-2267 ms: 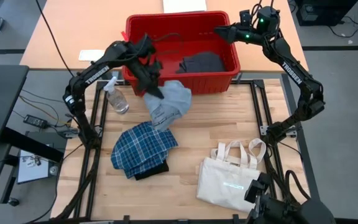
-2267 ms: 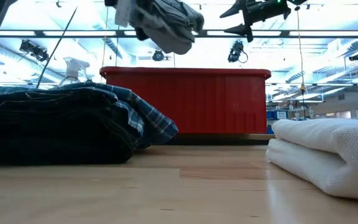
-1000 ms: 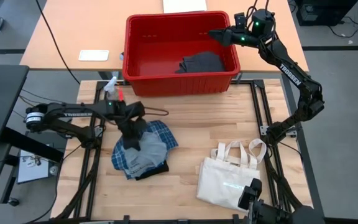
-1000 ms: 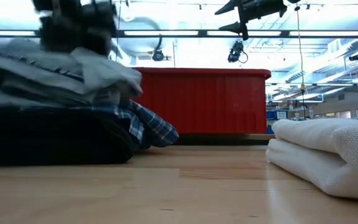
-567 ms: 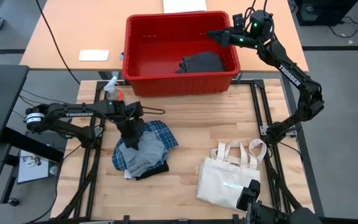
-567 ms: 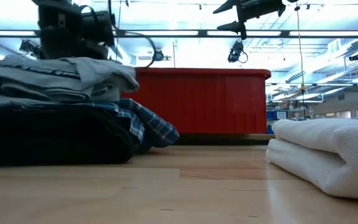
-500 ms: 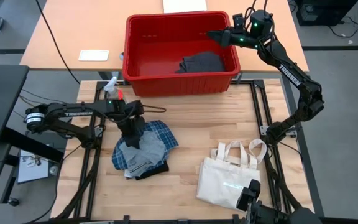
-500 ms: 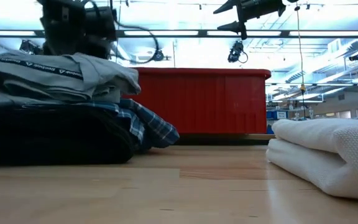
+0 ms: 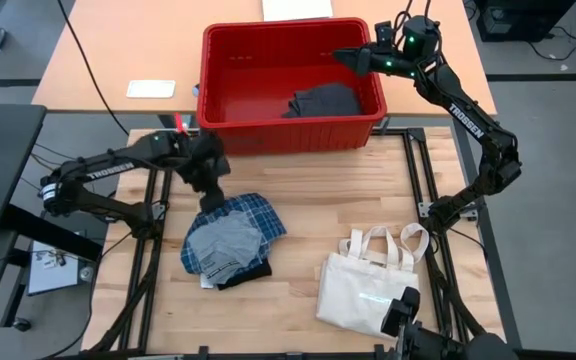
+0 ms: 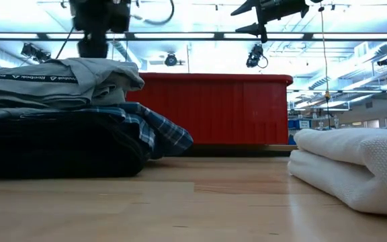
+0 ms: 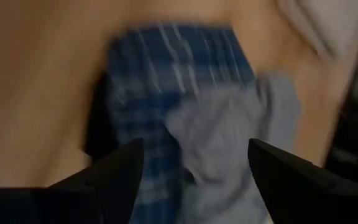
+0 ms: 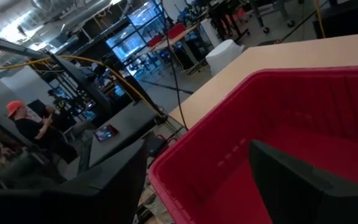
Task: Fold laundry
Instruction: Remove the gray pants from the red bin
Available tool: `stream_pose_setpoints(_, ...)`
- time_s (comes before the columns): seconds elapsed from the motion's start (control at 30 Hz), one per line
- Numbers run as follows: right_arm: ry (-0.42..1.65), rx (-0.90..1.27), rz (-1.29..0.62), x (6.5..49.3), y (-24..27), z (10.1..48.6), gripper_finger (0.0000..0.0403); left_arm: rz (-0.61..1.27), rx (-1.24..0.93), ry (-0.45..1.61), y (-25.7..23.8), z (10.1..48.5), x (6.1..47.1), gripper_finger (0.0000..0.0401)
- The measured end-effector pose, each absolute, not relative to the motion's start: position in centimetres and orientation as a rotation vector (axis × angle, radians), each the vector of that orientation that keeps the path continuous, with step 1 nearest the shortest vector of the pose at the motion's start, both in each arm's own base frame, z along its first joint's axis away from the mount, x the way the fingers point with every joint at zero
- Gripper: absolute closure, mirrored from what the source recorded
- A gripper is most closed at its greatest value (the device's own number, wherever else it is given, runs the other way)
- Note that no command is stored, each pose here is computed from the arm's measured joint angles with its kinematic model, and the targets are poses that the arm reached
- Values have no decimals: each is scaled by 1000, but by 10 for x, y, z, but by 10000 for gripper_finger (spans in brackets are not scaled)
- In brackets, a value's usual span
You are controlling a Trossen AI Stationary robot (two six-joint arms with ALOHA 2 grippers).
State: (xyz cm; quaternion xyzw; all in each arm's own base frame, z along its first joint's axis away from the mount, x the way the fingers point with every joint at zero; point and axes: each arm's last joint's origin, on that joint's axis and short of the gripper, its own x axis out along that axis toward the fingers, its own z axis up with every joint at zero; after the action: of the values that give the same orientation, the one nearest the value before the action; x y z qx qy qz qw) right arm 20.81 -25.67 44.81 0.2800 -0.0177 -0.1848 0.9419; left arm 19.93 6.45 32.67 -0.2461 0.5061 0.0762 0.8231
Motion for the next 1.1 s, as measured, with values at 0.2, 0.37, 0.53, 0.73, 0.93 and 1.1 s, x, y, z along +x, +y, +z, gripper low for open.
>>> stream_pose_setpoints(0.2,-37,571,-379,208,-257,448,117,271,-476,826,84,358,208,111)
stream_pose_setpoints(0.37,-37,579,-377,208,-257,448,117,364,-478,655,115,365,213,119)
stream_pose_setpoints(0.53,-33,577,-375,210,-257,447,117,372,-536,480,155,365,225,138)
stream_pose_setpoints(0.73,50,580,-361,231,-268,424,117,337,-637,314,200,357,241,165)
stream_pose_setpoints(0.93,170,575,-354,257,-287,388,117,384,-588,239,227,382,240,185)
stream_pose_setpoints(1.1,391,469,-429,270,-318,359,117,438,-521,169,236,412,228,197)
